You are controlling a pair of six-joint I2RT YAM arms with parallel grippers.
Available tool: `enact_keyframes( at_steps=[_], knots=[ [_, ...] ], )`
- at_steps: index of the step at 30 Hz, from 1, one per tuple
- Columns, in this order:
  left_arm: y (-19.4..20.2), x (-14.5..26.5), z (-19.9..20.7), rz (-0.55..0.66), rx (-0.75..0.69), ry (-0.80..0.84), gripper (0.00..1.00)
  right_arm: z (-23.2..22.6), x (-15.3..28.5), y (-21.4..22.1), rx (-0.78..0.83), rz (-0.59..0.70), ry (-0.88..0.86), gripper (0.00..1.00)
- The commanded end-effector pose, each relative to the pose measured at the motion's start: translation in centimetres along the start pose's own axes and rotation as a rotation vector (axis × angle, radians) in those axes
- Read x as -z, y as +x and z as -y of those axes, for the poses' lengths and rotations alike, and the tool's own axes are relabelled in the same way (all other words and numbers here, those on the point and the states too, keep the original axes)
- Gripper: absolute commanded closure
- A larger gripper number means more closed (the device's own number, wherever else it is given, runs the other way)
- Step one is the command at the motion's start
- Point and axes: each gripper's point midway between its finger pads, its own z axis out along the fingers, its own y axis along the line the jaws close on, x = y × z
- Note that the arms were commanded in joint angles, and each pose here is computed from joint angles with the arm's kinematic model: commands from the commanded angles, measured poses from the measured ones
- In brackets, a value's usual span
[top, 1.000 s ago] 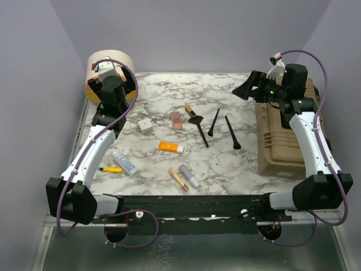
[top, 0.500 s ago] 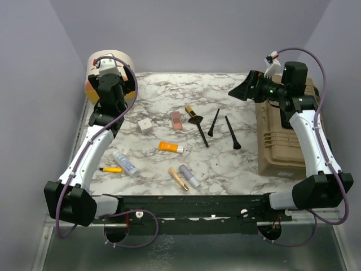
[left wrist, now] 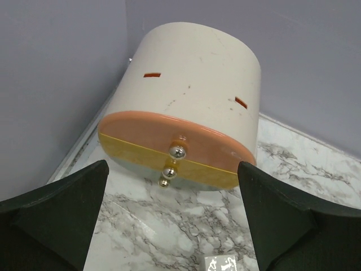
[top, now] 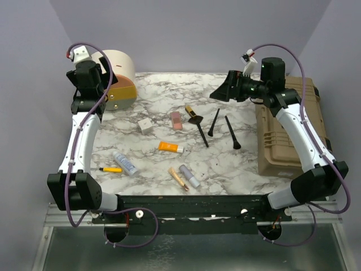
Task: Organize the makeup
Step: Move the storage box to the corner of the board.
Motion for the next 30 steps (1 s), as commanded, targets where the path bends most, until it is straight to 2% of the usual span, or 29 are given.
enact_keyframes(
  at_steps=[1,7,14,20,26,30],
  knots=[
    [-0.8,-0.9,-1.6,-0.042,0.027,0.001,0.01,-1.0,-1.8,0.2,-0.029,-0.024,-0.007,0.00],
    [-0.7,-2.3,-5.0,-0.060,0.068,-0.056,0.01,-2.2,-4.0,0.2,-0.037,-0.041,-0.029,0.00],
    [-0.8,-3.0,-7.6,-0.064,0.100,-0.093,0.01,-1.5,-5.2,0.5,-0.058,-0.053,-0.014,0.00],
    [-2.4,-4.3,-8.5,-0.035,0.115,-0.119,0.01,-1.1,-6.5,-0.1,-0.074,-0.037,-0.024,0.00],
    [-2.7,-6.6,-8.8,-0.024,0.093,-0.121,0.01,-1.5,-9.3,-1.4,-0.096,-0.059,-0.108,0.00],
    [-1.9,-8.7,-9.3,-0.056,0.074,-0.095,0.01,-1.2,-12.0,-2.5,-0.088,-0.065,-0.100,0.00]
  ],
)
